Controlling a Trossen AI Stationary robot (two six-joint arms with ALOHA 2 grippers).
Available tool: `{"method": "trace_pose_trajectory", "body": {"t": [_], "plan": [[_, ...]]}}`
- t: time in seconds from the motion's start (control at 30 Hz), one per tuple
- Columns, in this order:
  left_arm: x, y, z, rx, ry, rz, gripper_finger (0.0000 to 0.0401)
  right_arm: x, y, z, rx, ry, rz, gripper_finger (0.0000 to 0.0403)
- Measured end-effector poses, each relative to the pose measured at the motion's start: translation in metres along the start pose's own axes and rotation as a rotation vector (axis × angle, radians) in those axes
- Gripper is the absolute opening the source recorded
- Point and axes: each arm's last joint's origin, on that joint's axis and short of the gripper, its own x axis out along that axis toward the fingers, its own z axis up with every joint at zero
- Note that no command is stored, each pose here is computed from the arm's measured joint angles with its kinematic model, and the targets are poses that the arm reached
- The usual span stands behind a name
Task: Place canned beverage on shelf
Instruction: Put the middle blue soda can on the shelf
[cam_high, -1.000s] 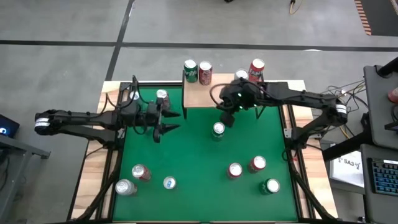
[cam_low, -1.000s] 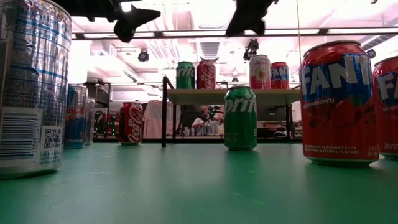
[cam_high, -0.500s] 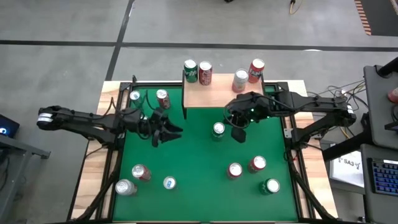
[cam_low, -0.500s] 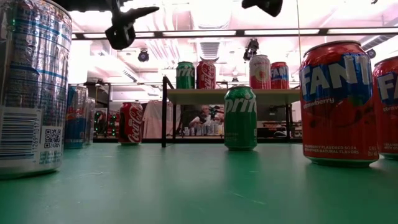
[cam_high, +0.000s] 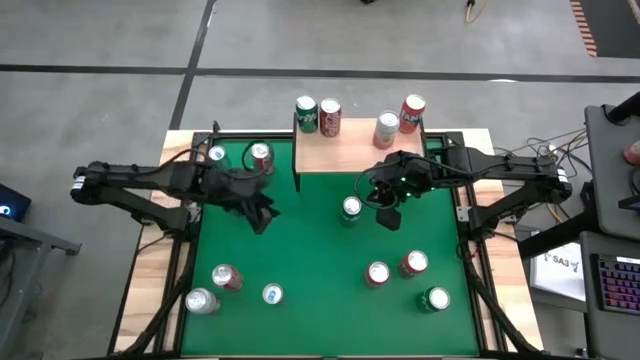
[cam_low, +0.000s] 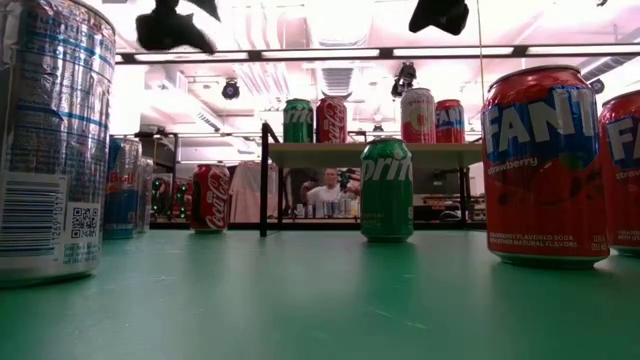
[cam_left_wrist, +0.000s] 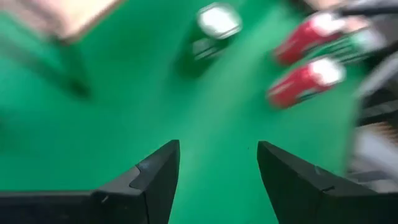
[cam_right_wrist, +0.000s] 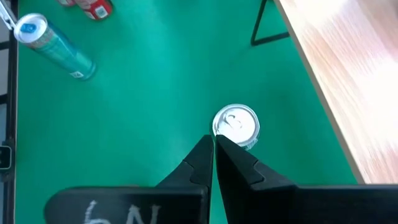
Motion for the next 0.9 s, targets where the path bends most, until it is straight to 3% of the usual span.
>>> {"method": "trace_pose_trajectory", "body": {"t": [0.2,0.5,0.67,0.9], "plan": [[-0.012,0.010,-0.006,-0.025,0.135,0.216,0.0200,0.000,0.000,0.000,-0.007,0.000,0.000,0.0011],[-0.010,0.030,-0.026,-0.113,0.176,0.303,0.0200,0.001,0.000,0.000,-0.010,0.001,-0.001,0.0011],[-0.007,0.045,-0.035,-0.162,0.181,0.420,0.0201,0.001,0.000,0.000,-0.009,0.001,-0.001,0.0011],[-0.002,0.056,-0.039,-0.176,0.186,0.487,0.0236,0.001,0.000,0.000,-0.008,0.001,-0.002,0.0011]]}}
